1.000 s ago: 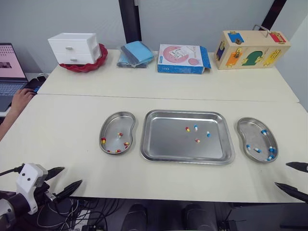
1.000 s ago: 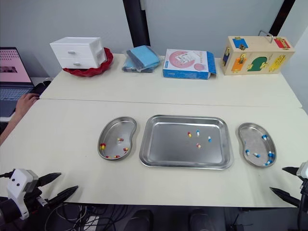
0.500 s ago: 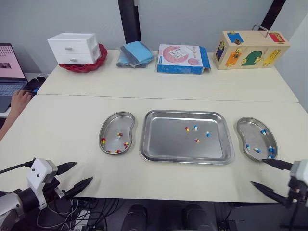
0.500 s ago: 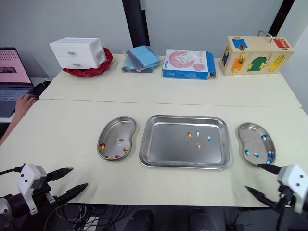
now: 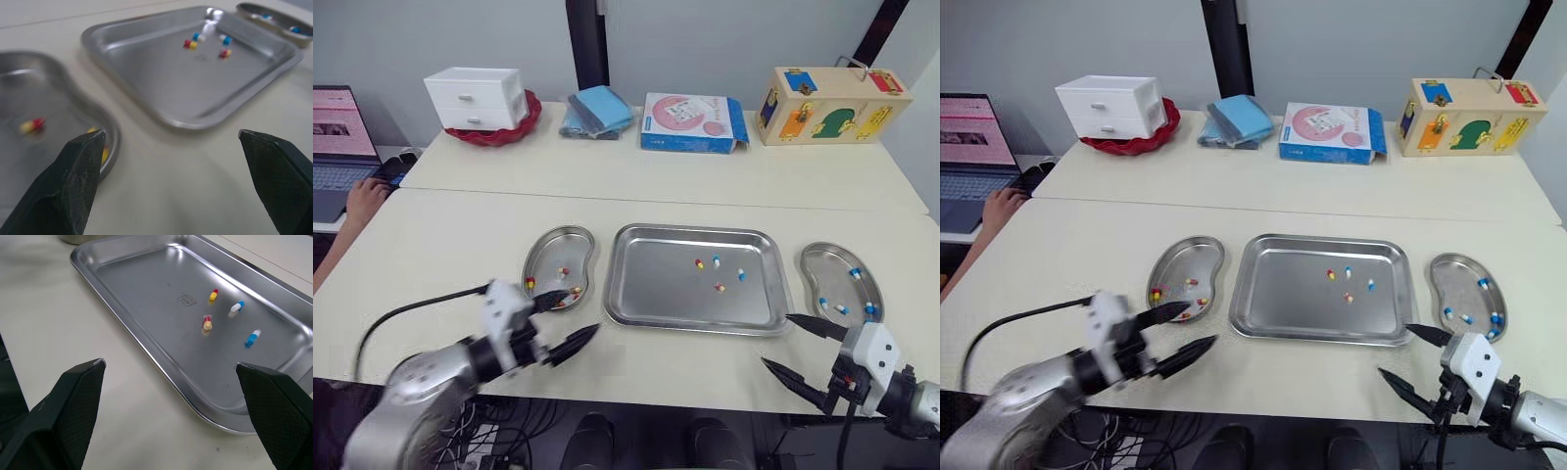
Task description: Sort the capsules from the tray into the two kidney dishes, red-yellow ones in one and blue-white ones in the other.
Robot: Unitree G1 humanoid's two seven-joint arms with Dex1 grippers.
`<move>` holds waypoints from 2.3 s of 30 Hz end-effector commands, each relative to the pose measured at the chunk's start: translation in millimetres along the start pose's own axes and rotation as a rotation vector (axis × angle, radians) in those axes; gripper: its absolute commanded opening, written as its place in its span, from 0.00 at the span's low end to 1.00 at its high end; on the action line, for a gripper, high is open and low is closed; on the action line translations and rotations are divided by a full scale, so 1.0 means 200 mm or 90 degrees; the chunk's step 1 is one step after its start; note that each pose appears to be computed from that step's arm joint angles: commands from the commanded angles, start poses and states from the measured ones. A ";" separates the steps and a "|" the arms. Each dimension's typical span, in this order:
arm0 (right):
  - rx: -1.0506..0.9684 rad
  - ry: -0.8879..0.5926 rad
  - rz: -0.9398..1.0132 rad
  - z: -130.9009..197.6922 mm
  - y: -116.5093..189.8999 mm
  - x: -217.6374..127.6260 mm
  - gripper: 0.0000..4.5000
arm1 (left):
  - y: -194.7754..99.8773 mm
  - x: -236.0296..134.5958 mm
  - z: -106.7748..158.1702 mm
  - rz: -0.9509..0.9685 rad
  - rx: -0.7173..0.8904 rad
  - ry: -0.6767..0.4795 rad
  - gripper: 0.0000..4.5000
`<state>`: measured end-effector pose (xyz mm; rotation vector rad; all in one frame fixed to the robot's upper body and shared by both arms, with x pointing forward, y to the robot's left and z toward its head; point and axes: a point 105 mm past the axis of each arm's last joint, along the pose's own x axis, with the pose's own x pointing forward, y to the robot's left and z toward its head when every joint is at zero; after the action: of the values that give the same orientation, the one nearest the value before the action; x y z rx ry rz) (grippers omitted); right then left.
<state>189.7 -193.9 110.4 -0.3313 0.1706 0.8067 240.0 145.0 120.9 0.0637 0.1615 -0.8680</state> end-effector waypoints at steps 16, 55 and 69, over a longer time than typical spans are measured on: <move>0.052 -0.018 -0.076 -0.07 0.03 0.00 1.00 | -0.27 0.76 0.17 -0.143 0.048 -0.036 0.66; 0.072 -0.016 -0.105 0.00 0.10 0.05 1.00 | -0.39 1.06 -0.06 -0.208 0.110 0.127 0.39; 0.066 -0.014 -0.104 0.00 0.08 0.05 1.00 | -0.44 1.02 0.06 -0.256 0.146 0.079 0.01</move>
<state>184.3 -179.2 92.7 -0.2169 0.2059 0.6283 309.6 -60.1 81.7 0.3116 0.2682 -1.2434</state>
